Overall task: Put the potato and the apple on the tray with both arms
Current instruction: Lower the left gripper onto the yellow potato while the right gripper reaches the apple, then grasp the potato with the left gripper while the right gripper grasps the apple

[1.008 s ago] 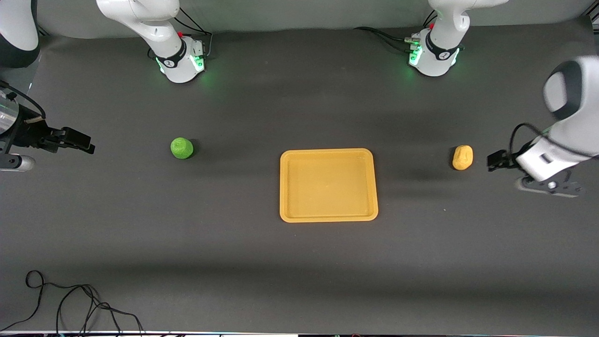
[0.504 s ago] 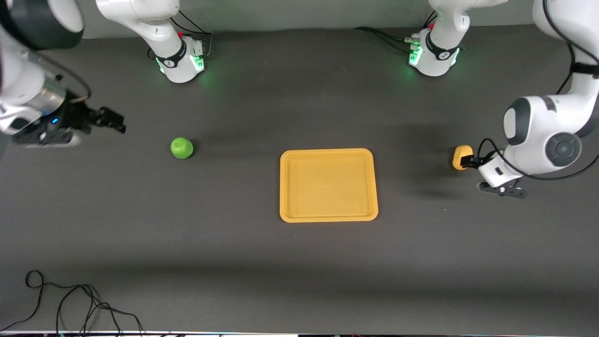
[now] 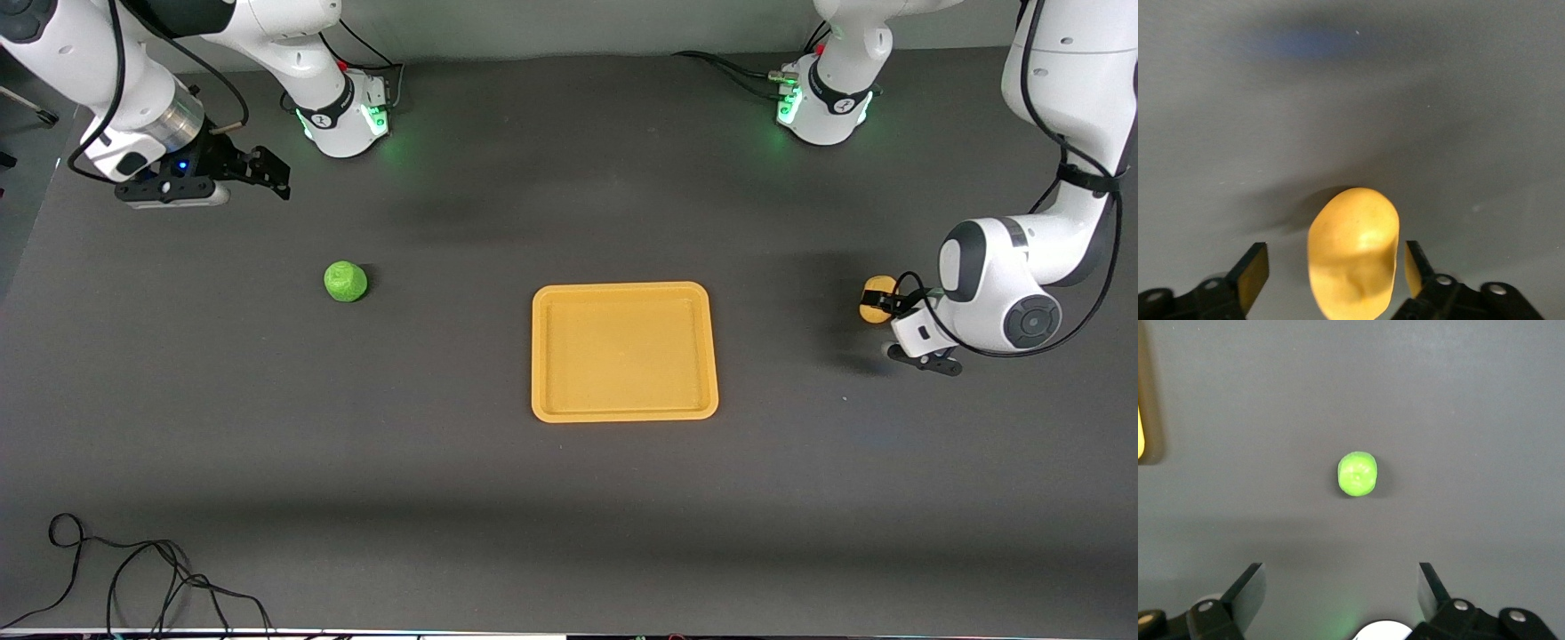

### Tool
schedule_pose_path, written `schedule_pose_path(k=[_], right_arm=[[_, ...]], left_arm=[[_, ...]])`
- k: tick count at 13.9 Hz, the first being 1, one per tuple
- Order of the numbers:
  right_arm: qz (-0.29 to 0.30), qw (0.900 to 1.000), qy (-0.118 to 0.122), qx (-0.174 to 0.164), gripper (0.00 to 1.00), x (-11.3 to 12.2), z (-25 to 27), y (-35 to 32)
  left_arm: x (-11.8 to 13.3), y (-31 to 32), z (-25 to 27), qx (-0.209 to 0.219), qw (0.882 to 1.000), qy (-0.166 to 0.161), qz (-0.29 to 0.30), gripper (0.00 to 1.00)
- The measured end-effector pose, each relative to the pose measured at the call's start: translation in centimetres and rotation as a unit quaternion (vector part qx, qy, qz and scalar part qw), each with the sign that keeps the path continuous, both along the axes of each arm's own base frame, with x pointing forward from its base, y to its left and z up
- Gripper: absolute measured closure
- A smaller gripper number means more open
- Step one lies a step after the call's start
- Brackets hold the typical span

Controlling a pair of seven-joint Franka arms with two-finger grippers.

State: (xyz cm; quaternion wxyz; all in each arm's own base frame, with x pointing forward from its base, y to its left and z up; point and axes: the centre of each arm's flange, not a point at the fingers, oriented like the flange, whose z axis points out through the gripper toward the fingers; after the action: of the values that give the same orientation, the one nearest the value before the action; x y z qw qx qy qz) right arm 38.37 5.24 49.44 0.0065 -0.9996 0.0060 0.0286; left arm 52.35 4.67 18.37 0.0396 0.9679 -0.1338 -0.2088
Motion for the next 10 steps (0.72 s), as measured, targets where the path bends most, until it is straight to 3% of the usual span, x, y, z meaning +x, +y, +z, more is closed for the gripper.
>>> schedule_pose_path(k=[1,2,4,7,10], right_arm=[[0.0,1.0,-0.003,0.0,0.0,-0.2,-0.3,0.0],[-0.001,1.0,-0.006,0.001,0.0,-0.2,-0.8,-0.1],[-0.001,1.0,-0.012,0.001,0.0,-0.1,-2.7,-0.1],[-0.003,1.0,-0.023,0.002,0.0,0.0,-6.3,-0.1],[-0.005,0.999,-0.033,0.003,0.0,0.8,-10.3,-0.1]], left_arm=[[-0.1,-0.2,-0.3,-0.004,1.0,0.003,0.004,0.12],[-0.1,-0.3,-0.3,-0.006,1.0,0.004,0.006,0.2],[-0.3,-0.3,-0.2,-0.007,1.0,0.011,0.006,0.44],[0.7,-0.7,1.8,-0.015,1.0,0.012,0.025,0.45],[5.0,-5.1,9.0,-0.036,0.996,-0.032,0.081,0.45]])
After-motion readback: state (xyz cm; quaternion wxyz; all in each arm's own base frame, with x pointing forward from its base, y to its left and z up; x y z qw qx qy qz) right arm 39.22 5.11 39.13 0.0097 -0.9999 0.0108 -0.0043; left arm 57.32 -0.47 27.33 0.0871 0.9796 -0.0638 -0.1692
